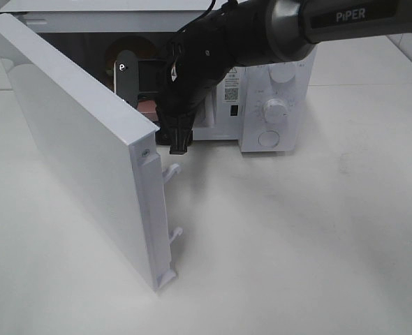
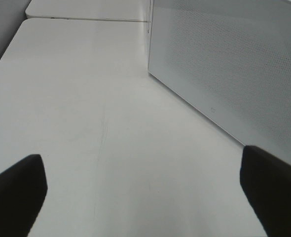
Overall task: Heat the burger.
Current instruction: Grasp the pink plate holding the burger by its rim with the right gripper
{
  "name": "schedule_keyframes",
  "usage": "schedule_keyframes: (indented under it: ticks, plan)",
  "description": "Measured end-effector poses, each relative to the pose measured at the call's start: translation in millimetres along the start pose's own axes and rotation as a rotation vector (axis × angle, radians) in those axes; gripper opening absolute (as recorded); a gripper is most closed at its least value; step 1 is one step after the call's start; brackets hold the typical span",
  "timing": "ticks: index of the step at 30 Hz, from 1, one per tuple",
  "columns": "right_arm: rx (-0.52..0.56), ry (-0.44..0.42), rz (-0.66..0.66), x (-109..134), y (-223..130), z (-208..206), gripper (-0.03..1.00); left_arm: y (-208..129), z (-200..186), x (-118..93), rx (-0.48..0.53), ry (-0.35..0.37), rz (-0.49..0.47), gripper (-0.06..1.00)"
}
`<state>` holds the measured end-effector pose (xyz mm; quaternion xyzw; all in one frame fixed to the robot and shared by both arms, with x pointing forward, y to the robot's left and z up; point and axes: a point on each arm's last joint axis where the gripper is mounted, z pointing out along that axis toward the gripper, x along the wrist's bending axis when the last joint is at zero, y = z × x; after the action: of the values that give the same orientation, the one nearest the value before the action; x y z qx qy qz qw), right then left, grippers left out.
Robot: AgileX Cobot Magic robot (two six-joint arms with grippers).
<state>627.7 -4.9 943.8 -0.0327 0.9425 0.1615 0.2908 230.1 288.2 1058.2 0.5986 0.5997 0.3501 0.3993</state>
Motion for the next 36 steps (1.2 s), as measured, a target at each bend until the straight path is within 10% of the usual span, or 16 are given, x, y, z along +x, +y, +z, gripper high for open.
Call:
schedule_keyframes:
  ticks: [31, 36]
  plan:
    - [0.019, 0.016, 0.029, -24, 10, 43, 0.85, 0, 0, 0, 0.0, 0.0, 0.0, 0.99]
    - [0.02, 0.037, -0.001, -22, 8, 48, 0.67, 0, 0, 0, 0.0, 0.0, 0.0, 0.99]
